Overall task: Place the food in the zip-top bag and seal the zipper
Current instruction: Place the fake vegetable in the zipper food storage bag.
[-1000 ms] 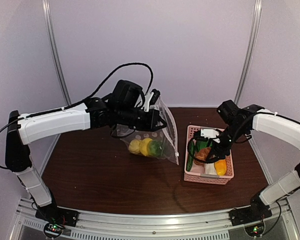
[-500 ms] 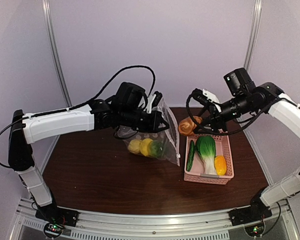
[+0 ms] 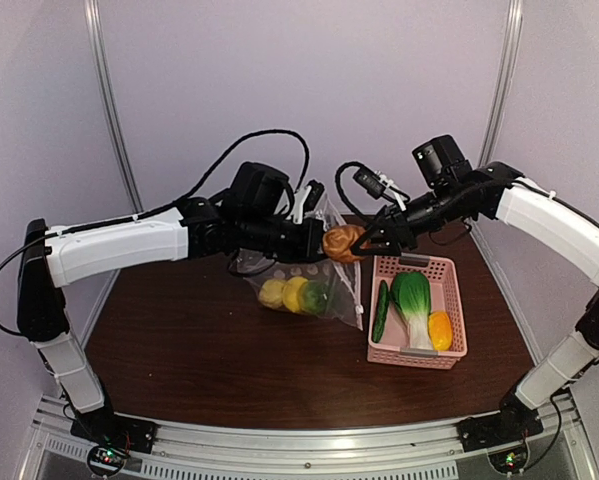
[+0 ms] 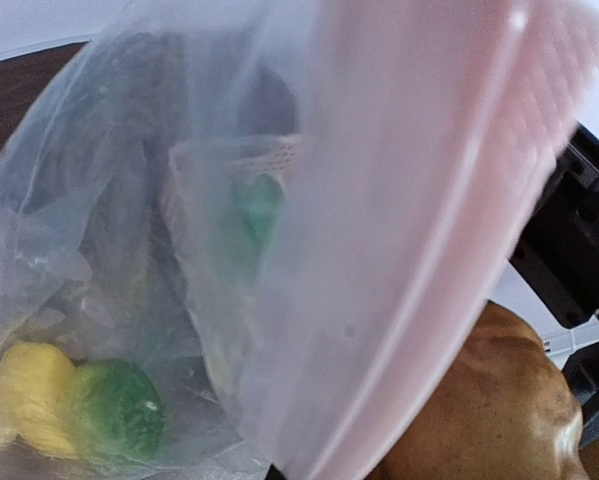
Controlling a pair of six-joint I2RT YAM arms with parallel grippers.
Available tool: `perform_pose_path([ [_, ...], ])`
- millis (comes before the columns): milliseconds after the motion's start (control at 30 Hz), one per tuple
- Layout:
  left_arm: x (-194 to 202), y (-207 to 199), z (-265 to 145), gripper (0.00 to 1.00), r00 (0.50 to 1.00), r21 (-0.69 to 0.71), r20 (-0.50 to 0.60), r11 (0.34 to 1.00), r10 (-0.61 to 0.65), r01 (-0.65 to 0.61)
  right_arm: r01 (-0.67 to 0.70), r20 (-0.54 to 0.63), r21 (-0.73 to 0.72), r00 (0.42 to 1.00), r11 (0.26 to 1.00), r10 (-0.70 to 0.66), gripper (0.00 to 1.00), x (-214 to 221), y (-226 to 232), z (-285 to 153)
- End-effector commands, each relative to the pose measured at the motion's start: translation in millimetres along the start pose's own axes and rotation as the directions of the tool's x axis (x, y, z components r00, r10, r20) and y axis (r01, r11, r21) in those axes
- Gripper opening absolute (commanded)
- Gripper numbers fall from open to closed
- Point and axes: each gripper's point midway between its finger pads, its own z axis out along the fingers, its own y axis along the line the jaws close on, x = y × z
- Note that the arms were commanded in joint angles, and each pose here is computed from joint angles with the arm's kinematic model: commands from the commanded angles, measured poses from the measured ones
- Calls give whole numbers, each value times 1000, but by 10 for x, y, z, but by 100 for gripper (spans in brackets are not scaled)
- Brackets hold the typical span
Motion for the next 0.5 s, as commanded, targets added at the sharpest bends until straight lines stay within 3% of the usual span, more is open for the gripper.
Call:
perform_pose_path([
  [0, -192, -171, -87, 0, 998, 61, 58, 998, 8, -11, -34, 41, 142, 999, 989, 28, 36, -135, -237, -63],
  [467, -186, -206, -86, 0, 998, 85, 57, 996, 1, -6, -105, -17, 309, 993, 945, 116, 35, 177, -682, -110],
])
